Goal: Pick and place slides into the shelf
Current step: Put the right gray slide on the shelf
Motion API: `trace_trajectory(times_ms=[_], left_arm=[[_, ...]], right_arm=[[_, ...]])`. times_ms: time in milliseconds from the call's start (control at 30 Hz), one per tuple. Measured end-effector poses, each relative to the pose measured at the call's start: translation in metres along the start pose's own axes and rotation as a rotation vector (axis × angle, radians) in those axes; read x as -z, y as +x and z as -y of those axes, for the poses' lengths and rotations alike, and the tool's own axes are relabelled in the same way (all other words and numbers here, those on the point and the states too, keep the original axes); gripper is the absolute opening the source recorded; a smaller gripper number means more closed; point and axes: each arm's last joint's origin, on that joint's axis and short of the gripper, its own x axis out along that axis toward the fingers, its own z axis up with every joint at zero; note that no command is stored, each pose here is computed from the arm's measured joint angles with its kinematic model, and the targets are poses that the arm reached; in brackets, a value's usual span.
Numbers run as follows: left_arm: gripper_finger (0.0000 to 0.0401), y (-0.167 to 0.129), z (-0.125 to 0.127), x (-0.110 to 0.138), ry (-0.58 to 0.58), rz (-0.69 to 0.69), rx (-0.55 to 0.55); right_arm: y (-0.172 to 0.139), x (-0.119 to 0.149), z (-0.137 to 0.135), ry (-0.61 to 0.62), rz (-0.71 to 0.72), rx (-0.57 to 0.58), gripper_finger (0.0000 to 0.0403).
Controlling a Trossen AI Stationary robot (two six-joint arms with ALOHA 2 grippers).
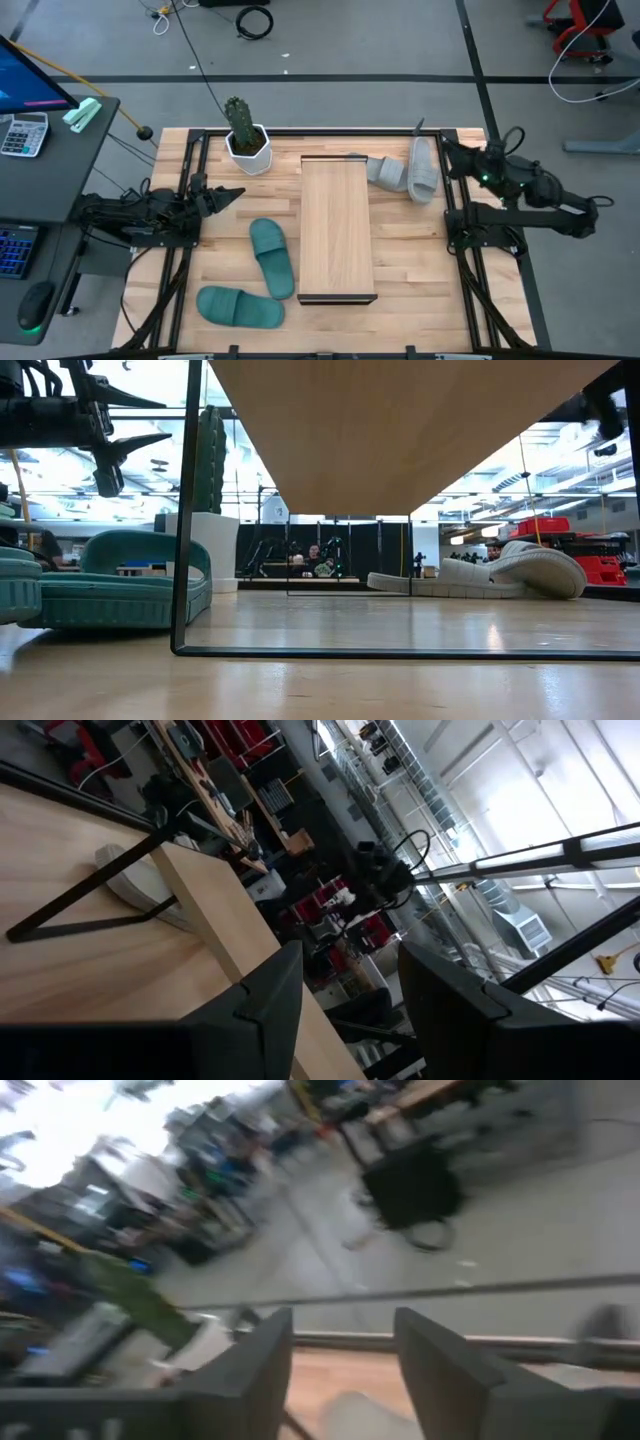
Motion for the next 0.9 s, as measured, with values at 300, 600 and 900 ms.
trace_trajectory(times_ms=[300,600,900], left_arm=[[0.0172,0.000,0.000,0.000,0.007,0.000,0.000],[0.0172,0.000,0.001,0.000,-0.005,0.004,0.006],[0.0172,0.000,0.000,-0.002,0.046,0.042,-0.016]], right_arm=[[0.000,-0.033,-0.023,-0.219,-0.197,0.195,0.0243],[0.020,-0.038,-0.049,-0.337,-0.289,0.200,0.0229],[0.030,-0.030,-0.055,-0.297,-0.353,0.195,0.0220]])
